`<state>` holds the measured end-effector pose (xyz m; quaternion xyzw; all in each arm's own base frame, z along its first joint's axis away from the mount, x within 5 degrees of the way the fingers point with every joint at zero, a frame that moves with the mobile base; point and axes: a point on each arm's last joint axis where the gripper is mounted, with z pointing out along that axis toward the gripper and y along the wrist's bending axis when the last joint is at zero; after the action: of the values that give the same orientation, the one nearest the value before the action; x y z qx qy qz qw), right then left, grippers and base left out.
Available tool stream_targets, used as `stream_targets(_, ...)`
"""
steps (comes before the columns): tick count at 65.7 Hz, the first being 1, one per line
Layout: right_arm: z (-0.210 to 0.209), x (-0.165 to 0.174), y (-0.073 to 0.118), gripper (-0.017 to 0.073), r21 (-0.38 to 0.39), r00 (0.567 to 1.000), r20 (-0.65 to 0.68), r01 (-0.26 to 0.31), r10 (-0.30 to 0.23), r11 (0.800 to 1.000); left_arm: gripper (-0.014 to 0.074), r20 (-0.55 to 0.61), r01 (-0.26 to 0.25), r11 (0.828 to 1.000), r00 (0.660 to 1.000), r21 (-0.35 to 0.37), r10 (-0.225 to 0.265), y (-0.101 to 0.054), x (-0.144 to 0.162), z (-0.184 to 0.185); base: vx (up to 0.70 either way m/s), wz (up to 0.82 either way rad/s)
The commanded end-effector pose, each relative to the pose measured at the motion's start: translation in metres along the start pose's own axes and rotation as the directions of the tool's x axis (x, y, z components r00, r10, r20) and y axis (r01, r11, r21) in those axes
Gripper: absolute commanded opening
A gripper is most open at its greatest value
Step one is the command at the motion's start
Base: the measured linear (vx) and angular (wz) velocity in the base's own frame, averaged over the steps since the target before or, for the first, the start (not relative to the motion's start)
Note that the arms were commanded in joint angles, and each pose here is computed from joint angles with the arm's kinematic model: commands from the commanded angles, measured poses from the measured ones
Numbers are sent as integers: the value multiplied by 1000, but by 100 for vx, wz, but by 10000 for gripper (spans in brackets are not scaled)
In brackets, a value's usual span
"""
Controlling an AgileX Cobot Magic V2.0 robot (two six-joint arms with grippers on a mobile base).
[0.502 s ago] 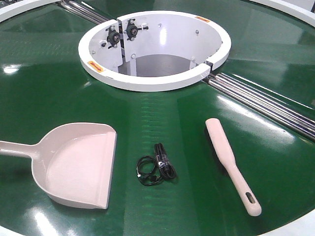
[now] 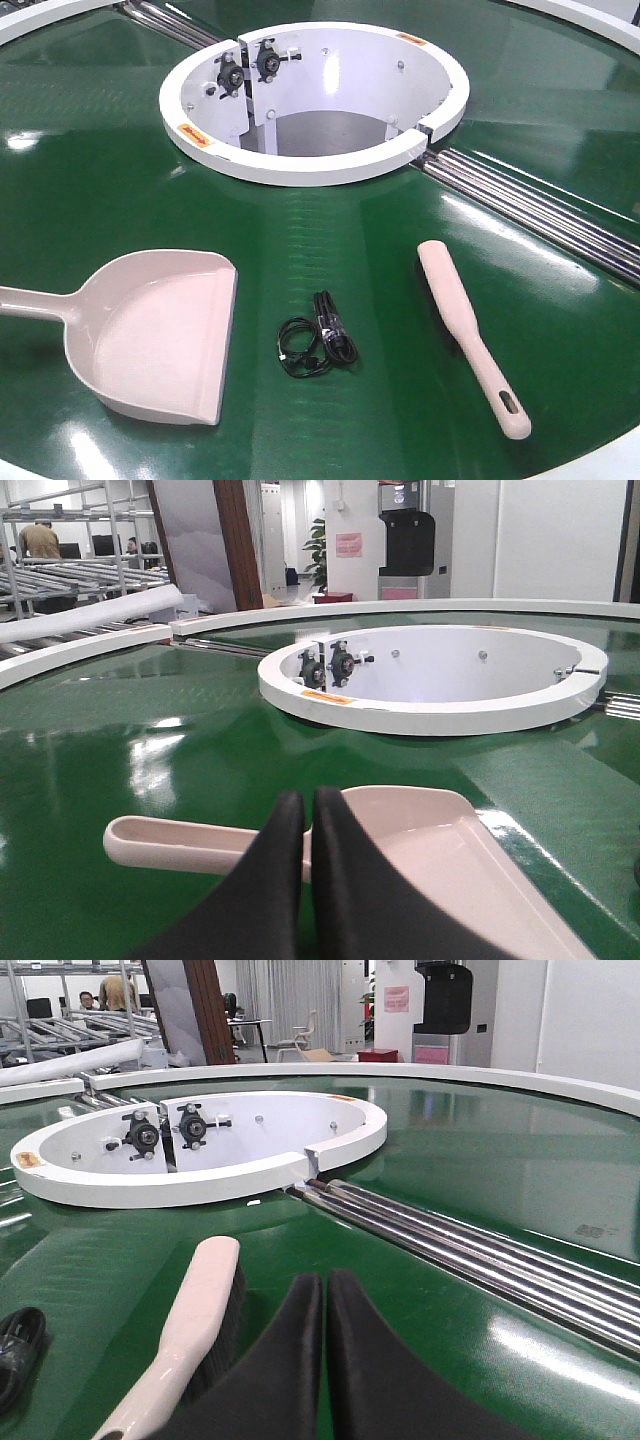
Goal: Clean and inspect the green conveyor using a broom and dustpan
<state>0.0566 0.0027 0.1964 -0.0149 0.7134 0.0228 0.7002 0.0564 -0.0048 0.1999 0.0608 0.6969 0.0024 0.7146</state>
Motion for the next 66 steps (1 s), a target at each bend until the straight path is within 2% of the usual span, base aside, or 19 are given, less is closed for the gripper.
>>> stream_targets(1, -1, -5, 1, -8, -8, 997, 75, 8, -8, 1000, -6, 75, 14, 1000, 997, -10, -13, 1, -4, -1, 0, 0)
stream_targets(31, -1, -6, 1, -8, -8, 997, 76, 8, -8, 1000, -6, 76, 14, 1000, 997, -10, -13, 1, -4, -1, 0, 0)
stream_targets(41, -1, -6, 1, -8, -8, 997, 76, 8, -8, 1000, -6, 156, 15, 1000, 988, -18, -12, 2, -13, -2, 0, 0)
stream_targets(43, -1, -6, 1, -8, -8, 997, 76, 8, -8, 1000, -6, 190, 24, 1000, 982, -20, -20, 2, -17, -3, 0, 0)
stream_targets(49, -1, -6, 1, -8, -8, 997, 76, 8, -8, 1000, -6, 271, 101, 995, 958, -9, -95, 4, -38, -7, 0, 0)
stream_targets(56, -1, -6, 1, -8, -8, 997, 76, 8, -8, 1000, -6, 313, 96, 995, 945, -7, -89, 7, -71, -13, 0, 0)
stream_targets(60, -1, -6, 1, -8, -8, 997, 76, 8, -8, 1000, -6, 282, 90, 996, 956, -5, -85, 8, -90, -13, 0, 0)
stream_targets(66, -1, -5, 1, -8, -8, 997, 75, 8, -8, 1000, -6, 142, 90, 996, 986, 2, -89, 9, -106, -3, 0, 0)
